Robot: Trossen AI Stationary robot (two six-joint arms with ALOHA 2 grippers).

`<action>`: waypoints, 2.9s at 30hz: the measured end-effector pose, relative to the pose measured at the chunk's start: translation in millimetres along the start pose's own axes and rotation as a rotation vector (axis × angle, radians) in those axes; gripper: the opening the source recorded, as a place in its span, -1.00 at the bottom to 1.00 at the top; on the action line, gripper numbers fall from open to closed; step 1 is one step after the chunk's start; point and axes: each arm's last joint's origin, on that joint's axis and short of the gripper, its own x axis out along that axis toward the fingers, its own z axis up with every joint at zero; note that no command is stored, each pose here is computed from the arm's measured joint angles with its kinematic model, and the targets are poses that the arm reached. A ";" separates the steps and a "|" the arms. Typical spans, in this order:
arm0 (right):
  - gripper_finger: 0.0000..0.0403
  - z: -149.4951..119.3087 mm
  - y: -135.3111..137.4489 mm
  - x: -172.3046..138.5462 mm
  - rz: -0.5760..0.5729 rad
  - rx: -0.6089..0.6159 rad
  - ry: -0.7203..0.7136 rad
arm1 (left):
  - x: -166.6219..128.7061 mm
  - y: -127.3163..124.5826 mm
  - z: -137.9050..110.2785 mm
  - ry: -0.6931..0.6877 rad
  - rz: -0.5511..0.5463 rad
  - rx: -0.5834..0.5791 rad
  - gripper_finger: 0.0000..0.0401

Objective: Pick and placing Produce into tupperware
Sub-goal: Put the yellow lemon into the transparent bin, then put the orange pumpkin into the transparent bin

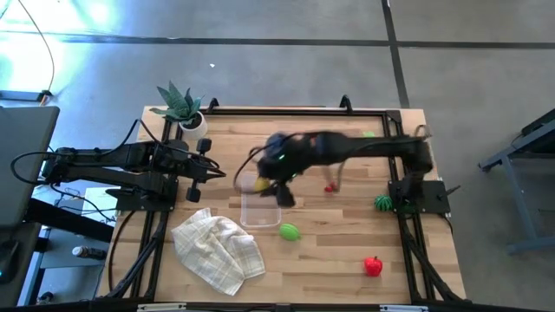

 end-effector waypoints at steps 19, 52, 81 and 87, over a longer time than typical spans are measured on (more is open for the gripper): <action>0.01 -83.2 -49.7 155.7 -0.052 0.078 0.377 | 0.0 0.1 0.0 0.000 0.000 0.000 -0.99; 0.03 -91.0 -55.4 160.4 -0.154 -0.105 0.455 | 0.0 0.0 0.0 0.000 0.000 0.000 -0.99; 0.33 -37.7 -45.9 119.5 -0.166 -0.096 0.403 | 0.0 0.0 0.0 0.000 0.000 0.000 -0.99; 0.33 -14.9 -41.5 84.7 -0.170 -0.055 0.423 | 0.0 0.0 0.0 0.000 0.000 0.000 -0.99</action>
